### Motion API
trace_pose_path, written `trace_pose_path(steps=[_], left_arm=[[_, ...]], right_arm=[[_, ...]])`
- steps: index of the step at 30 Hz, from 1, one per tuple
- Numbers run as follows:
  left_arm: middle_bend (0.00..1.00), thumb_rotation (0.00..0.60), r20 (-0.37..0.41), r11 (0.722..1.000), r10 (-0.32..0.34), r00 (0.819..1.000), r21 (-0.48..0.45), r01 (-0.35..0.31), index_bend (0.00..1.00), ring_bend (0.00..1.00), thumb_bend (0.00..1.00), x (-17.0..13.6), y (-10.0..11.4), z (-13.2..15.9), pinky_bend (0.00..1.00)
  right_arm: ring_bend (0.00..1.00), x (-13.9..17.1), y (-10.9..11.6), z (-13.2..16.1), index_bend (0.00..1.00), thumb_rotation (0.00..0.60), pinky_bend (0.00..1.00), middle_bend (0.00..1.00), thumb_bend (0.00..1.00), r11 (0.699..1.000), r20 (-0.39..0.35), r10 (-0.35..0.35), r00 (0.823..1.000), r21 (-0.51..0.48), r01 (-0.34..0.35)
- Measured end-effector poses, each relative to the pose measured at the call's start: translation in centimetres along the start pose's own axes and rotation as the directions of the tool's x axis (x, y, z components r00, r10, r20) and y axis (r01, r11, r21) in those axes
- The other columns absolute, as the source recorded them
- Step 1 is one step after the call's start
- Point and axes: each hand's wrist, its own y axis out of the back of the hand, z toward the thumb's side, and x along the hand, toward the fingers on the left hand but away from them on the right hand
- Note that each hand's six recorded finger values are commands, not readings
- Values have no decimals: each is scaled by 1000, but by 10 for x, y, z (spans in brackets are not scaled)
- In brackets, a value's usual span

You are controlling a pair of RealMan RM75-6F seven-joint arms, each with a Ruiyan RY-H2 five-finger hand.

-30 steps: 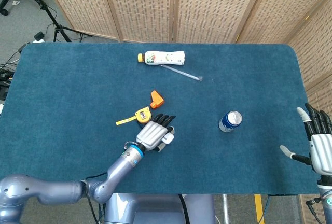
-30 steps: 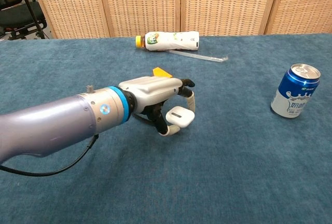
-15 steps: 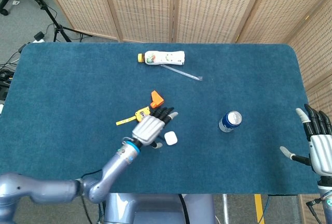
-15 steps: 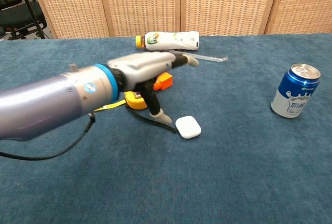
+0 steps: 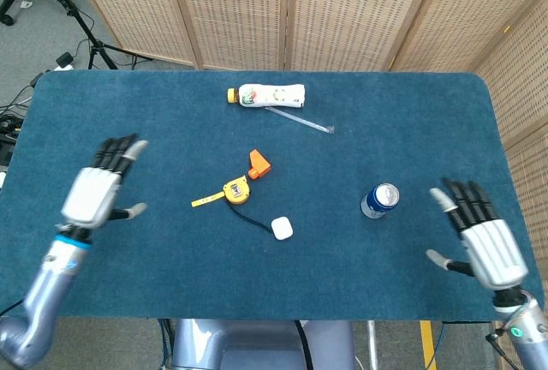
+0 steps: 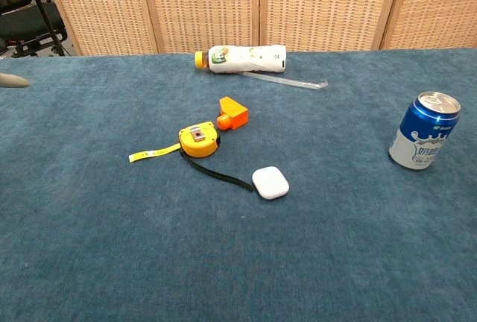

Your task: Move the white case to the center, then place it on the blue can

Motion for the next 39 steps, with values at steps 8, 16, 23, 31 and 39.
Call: trace_pose_path(steps=[8, 16, 23, 31, 39], left_arm=[[0, 600, -105, 997, 67, 992, -35, -71, 0, 0, 0, -50, 28, -40, 0], [0, 600, -115, 996, 57, 992, -63, -64, 0, 0, 0, -74, 44, -52, 0], [0, 600, -110, 994, 45, 993, -90, -55, 0, 0, 0, -77, 47, -55, 0], [0, 600, -108, 994, 35, 993, -97, -46, 0, 0, 0, -76, 47, -57, 0], [0, 600, -113, 993, 33, 993, -109, -46, 0, 0, 0, -76, 48, -60, 0]], right_arm=[[0, -47, -25, 76, 38, 600, 0, 0, 0, 989, -284, 140, 949, 87, -120], [0, -103, -81, 124, 82, 600, 38, 35, 0, 932, -304, 360, 882, 155, -327], [78, -140, -116, 156, 131, 600, 69, 205, 0, 902, -244, 428, 870, 182, -392], [81, -157, -145, 187, 190, 600, 69, 231, 48, 876, -198, 479, 855, 169, -452], [81, -173, -166, 207, 220, 600, 69, 231, 101, 877, -173, 471, 865, 202, -437]])
